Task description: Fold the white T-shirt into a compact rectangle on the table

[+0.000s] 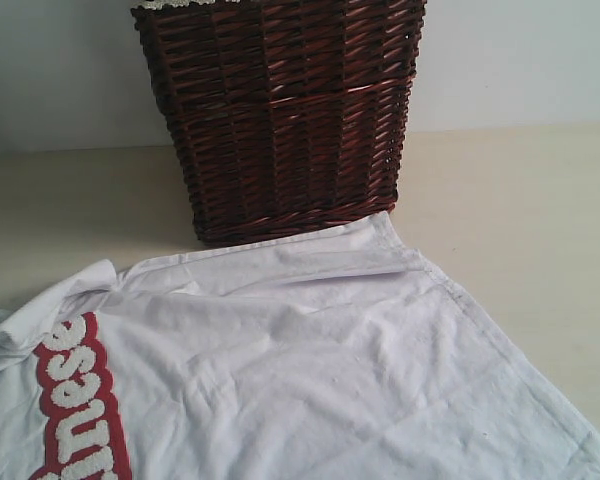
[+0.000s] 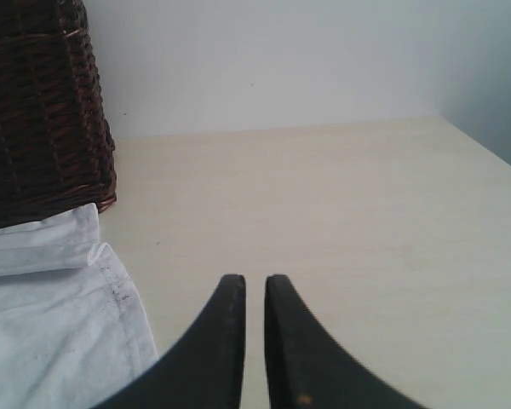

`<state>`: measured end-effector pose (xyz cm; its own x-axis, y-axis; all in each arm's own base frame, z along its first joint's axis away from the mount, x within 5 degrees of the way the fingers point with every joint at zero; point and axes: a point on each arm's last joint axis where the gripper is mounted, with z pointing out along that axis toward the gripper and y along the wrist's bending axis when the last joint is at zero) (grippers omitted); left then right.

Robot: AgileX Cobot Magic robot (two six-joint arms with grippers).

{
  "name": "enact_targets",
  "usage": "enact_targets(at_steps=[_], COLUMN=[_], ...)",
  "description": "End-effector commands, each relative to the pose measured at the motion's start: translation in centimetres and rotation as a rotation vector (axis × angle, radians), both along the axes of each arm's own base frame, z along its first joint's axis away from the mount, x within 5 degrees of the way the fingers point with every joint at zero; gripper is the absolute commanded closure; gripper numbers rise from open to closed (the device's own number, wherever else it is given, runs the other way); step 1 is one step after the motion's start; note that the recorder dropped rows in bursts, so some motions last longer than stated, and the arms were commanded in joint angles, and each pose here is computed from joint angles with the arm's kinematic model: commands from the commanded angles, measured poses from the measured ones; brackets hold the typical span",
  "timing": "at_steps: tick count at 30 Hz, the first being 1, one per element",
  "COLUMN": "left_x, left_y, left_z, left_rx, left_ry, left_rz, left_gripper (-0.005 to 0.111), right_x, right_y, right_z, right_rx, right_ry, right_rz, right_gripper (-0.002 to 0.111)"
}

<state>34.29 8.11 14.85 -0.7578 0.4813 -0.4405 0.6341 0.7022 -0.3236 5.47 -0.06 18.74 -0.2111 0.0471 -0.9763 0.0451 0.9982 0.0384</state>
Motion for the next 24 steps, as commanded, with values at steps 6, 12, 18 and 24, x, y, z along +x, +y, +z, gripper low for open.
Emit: enact_targets(at_steps=[6,12,18,24], left_x=[0.9,1.4,0.7,0.4], left_y=[0.4,1.0,1.0,1.0], left_z=[0.2,0.1,-0.1,0.0], left_rx=[0.063,0.124,0.128,0.124], left_ry=[-0.083,-0.115,-0.013,0.019], left_rz=[0.047,0.115,0.121,0.13], left_gripper=[0.106,0.079,0.057,0.057], right_x=[0.0,0.0,0.0,0.0], right_y=[-0.1,-0.1,-0.1,-0.1], right_z=[0.0,0.0,0.0,0.0], right_rx=[-0.011,-0.011,-0.011,-0.011], right_ry=[-0.014,-0.014,-0.014,-0.014], right_rz=[-0.006,-0.006,-0.006,-0.006], right_gripper=[0.097,0.097,0.097,0.097])
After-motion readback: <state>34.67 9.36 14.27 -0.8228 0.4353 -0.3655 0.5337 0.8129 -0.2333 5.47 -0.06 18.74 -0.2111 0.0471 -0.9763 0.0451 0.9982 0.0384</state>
